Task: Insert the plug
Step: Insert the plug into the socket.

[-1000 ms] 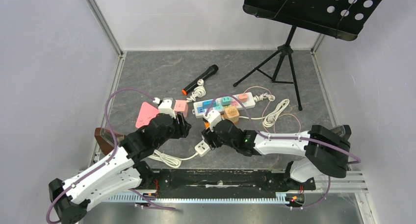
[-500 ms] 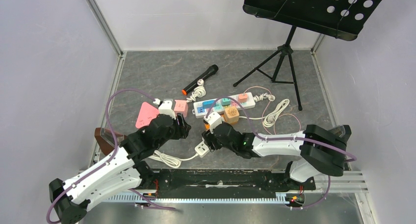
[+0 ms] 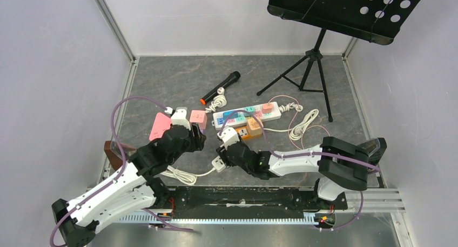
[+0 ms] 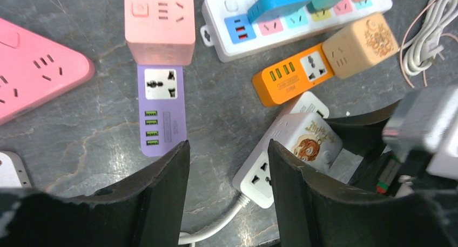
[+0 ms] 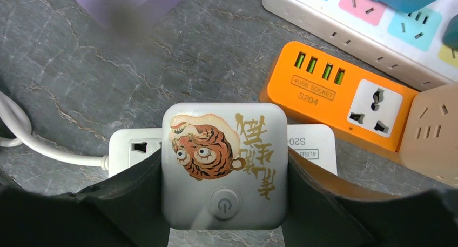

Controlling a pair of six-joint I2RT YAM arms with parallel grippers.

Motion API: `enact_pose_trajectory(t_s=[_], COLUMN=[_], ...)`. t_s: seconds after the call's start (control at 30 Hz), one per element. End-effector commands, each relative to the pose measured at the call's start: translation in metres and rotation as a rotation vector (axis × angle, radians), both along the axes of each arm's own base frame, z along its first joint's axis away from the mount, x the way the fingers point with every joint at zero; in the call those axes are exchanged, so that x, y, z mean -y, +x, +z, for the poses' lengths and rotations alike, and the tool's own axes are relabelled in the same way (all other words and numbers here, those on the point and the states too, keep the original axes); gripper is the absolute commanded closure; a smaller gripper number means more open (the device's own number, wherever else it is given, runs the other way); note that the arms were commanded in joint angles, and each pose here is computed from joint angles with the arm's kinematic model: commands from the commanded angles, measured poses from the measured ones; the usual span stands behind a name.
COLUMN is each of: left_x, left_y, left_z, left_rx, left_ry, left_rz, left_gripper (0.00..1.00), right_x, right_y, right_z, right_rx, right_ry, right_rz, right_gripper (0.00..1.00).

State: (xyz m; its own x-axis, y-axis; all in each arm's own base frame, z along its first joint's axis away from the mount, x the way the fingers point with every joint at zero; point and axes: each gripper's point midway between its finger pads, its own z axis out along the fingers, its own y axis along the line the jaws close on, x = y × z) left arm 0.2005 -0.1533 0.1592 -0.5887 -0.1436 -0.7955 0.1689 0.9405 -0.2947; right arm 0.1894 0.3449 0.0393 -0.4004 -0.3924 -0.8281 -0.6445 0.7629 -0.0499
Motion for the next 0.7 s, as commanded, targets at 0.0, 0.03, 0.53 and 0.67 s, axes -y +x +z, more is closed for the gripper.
enact_pose_trajectory(t_s=[0.0,0.03,0.53,0.67], left_x=[-0.01,-0.012,-0.013,-0.014], left_y=[0.015,0.016,0.027,0.026], left_z=[0.036,0.04,0.065,0.066], left_rx=[0.1,0.11,0.178,0.182], left_ry=[0.011,0.016,0.018,0.012], left_rz=[0.053,0.063,0.082,0.082], left_gripper=[0.39,0.38,0.37,0.37], right_x=[0.158,0.156,0.084,0.051], right_y=[-0.077,-0.074,-0.035,-0.016], right_z=[-0.12,-0.116,-0.036,0.021], right_rx=[-0.379,-0.37,-0.234,-0.166], right_ry=[-0.732,-0.741,-0.412,-0.233], right_rz=[0.049,0.043,-0.034,-0.035], right_gripper=[1.0,1.0,0.48,0.05])
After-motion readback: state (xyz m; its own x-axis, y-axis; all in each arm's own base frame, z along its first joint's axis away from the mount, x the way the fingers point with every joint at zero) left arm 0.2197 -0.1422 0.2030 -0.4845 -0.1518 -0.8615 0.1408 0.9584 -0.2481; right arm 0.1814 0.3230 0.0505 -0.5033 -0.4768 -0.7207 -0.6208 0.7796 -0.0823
